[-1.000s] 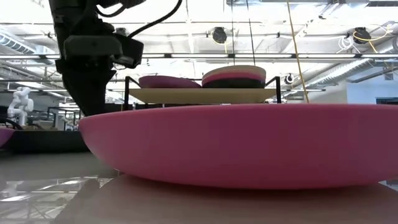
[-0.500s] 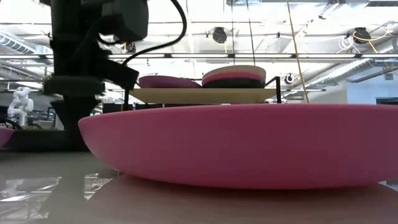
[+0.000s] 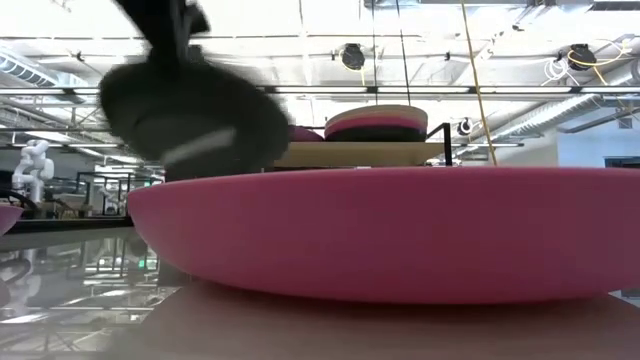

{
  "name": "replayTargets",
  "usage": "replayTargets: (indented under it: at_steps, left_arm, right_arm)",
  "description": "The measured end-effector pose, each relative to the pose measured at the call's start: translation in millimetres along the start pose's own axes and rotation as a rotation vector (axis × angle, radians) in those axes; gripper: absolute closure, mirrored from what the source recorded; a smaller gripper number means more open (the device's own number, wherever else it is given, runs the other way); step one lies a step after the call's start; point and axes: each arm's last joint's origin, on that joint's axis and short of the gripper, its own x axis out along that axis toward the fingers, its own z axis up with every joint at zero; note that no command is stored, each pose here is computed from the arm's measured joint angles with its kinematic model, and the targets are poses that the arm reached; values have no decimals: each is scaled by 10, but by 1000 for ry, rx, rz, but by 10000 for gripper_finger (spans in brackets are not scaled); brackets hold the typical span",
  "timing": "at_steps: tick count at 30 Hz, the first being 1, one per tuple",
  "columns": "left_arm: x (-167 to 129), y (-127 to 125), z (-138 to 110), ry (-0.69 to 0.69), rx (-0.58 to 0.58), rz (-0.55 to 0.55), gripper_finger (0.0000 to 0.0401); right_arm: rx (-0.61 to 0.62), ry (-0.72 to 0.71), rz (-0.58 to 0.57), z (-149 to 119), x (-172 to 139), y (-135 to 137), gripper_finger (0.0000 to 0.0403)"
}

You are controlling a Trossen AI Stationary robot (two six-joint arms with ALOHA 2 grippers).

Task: Place and stack plates onto a shelf
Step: Stack the black plate on top of the purple plate on the shelf

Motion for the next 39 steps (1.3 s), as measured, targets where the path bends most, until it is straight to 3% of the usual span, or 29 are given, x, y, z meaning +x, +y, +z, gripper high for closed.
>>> replayTargets:
  at_steps: [2,8,11,14,18,23,26,31,35,39]
  left_arm:
    - [-235,-8,32,-44,47,83,391]
    - [-697,224,126,-134,235,505,391]
    - [-717,432,244,-106,330,566,391]
    - [-675,746,378,-75,354,601,391]
    - [-622,1264,493,-32,307,606,380]
    - [-579,1840,520,-48,187,475,375]
    - [-574,2049,488,-48,129,438,374]
    - [-573,2167,476,-77,75,381,373]
    - [-569,2137,489,-90,125,334,368]
    - [-517,2139,538,-104,124,337,339]
  right_arm:
    - [1,-10,-2,13,-17,-5,337]
    - [3,-28,-6,39,-71,-17,337]
    - [5,-39,-9,52,-78,-20,337]
    - [5,-41,-9,54,-80,-21,337]
    - [5,-41,-9,53,-80,-20,337]
    - [5,-40,-9,53,-80,-20,337]
    - [3,-40,-9,53,-80,-20,337]
    - [2,-40,-8,53,-80,-20,337]
    - [-2,-40,-8,53,-80,-20,337]
    - [2,-40,-8,52,-80,-20,337]
